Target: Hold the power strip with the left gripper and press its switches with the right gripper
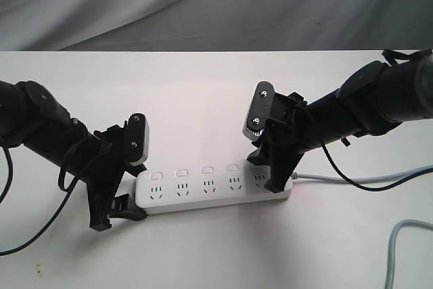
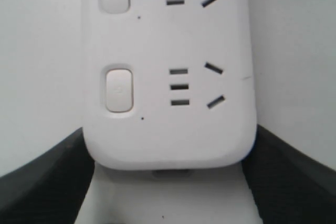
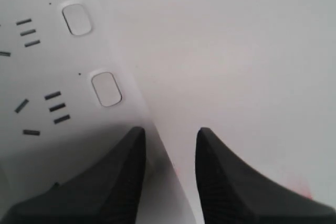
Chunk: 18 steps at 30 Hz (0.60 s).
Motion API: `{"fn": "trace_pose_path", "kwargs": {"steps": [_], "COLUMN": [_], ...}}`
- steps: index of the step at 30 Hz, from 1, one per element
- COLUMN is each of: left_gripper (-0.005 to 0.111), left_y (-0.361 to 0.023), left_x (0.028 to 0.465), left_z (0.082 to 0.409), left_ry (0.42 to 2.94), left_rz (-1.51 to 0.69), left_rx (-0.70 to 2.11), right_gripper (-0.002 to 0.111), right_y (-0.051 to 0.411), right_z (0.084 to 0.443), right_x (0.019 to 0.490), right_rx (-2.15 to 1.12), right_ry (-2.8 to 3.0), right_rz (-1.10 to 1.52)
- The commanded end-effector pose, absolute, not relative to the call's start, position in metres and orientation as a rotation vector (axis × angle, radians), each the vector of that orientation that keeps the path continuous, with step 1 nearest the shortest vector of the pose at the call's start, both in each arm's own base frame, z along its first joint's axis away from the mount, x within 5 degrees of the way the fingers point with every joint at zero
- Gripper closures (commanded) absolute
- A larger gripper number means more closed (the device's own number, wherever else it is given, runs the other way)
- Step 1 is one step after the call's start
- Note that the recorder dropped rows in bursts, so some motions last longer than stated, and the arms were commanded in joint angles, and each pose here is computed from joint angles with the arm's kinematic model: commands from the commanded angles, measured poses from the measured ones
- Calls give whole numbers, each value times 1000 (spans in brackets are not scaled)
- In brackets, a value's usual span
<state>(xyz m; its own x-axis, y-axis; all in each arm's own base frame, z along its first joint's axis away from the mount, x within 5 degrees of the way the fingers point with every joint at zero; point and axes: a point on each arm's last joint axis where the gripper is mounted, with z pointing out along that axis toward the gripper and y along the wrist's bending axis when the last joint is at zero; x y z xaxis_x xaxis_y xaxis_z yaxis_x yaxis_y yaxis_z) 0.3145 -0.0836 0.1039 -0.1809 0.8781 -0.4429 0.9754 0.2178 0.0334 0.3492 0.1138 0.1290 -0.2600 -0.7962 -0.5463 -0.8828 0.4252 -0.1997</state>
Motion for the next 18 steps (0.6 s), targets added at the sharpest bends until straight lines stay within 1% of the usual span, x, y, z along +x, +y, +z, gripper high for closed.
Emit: {"fn": "trace_pose_path", "kwargs": {"steps": [1, 8, 18], "left_gripper": [60, 60, 60], "left_y": [-82, -82, -82], "left_x": [312, 312, 312], "left_z": [95, 95, 95], "left_ry": [2123, 2123, 2127], "left_rz": [-349, -349, -350], "left_rx": [1786, 1786, 1782], "right_gripper": [77, 77, 77], "right_y": [112, 109, 104], "right_z": [119, 116, 100], "right_x": [348, 348, 340], "right_rx": [-1419, -1443, -1458], "right_ry": [2131, 2134, 2181], "right_rz": [212, 213, 198]}}
